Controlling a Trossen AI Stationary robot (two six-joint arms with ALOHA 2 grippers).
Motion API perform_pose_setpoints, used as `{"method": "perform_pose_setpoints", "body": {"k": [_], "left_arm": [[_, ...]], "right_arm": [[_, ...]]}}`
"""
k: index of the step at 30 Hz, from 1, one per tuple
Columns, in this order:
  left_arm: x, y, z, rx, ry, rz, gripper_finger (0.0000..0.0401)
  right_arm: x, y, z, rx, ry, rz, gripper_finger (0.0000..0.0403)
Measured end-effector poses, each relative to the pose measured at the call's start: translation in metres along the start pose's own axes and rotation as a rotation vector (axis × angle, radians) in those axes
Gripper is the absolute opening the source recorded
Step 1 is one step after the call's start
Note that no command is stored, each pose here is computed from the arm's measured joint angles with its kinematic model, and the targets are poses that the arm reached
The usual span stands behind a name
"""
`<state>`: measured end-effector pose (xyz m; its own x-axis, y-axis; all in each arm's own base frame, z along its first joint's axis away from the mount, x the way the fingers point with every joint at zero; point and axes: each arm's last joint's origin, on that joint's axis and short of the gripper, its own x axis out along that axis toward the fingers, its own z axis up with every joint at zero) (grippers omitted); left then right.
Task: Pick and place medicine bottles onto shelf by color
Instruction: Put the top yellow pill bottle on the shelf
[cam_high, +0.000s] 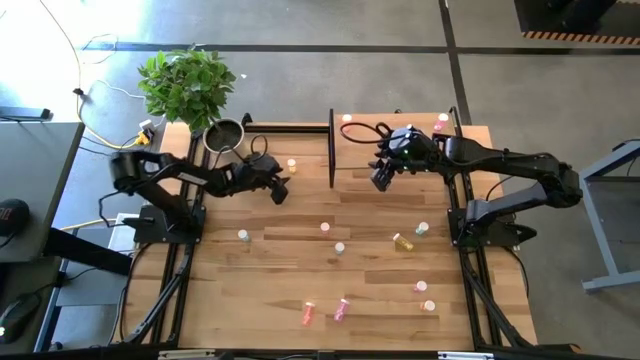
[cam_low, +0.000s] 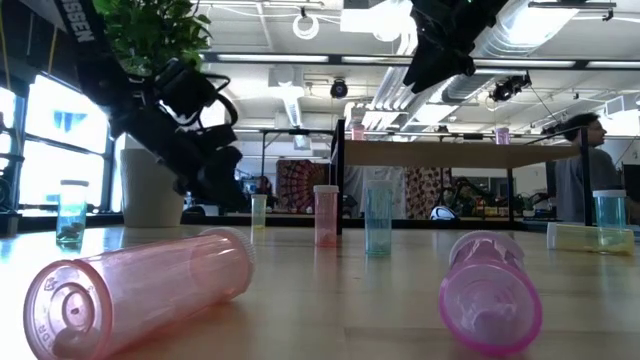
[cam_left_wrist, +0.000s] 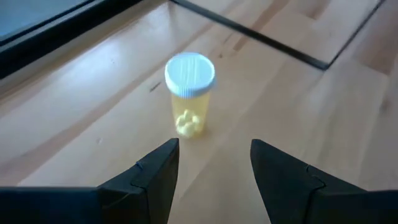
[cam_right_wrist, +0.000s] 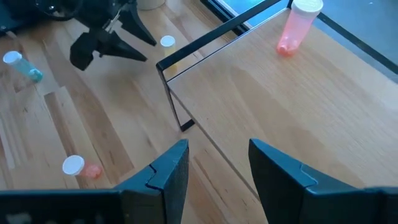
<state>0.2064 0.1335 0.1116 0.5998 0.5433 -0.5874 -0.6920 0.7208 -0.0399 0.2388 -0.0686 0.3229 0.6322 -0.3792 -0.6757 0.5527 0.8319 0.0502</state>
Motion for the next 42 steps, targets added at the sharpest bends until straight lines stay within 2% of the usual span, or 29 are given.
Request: {"method": "perform_pose_setpoints", "body": {"k": [9, 14, 20, 30, 35, 42], "left_arm": [[0.015, 0.007, -0.006, -0.022, -0.018, 0.011, 0.0188], [0.026, 0.005, -0.007, -0.019, -0.001, -0.021, 0.0188], [0.042, 0.003, -0.005, -0.017, 0.014, 0.005, 0.0188], [0.043, 0.002, -0.002, -0.067, 0.0, 0.018, 0.0174], [0.046, 0.0, 0.008, -0.098, -0.022, -0.03, 0.0173], [0.048, -0.002, 0.013, -0.117, -0.024, -0.033, 0.0172]], "right_arm": [[0.0, 0.0, 0.0, 0.025, -0.005, -0.016, 0.0158], [0.0, -0.001, 0.0, 0.025, -0.008, -0.027, 0.0158], [0.0, -0.001, 0.0, 0.051, -0.009, -0.026, 0.0158], [0.0, -0.001, 0.0, 0.054, -0.008, -0.027, 0.0158], [0.0, -0.001, 0.0, 0.054, -0.008, -0.026, 0.0158], [0.0, -0.001, 0.0, 0.054, -0.008, -0.027, 0.0158]]}}
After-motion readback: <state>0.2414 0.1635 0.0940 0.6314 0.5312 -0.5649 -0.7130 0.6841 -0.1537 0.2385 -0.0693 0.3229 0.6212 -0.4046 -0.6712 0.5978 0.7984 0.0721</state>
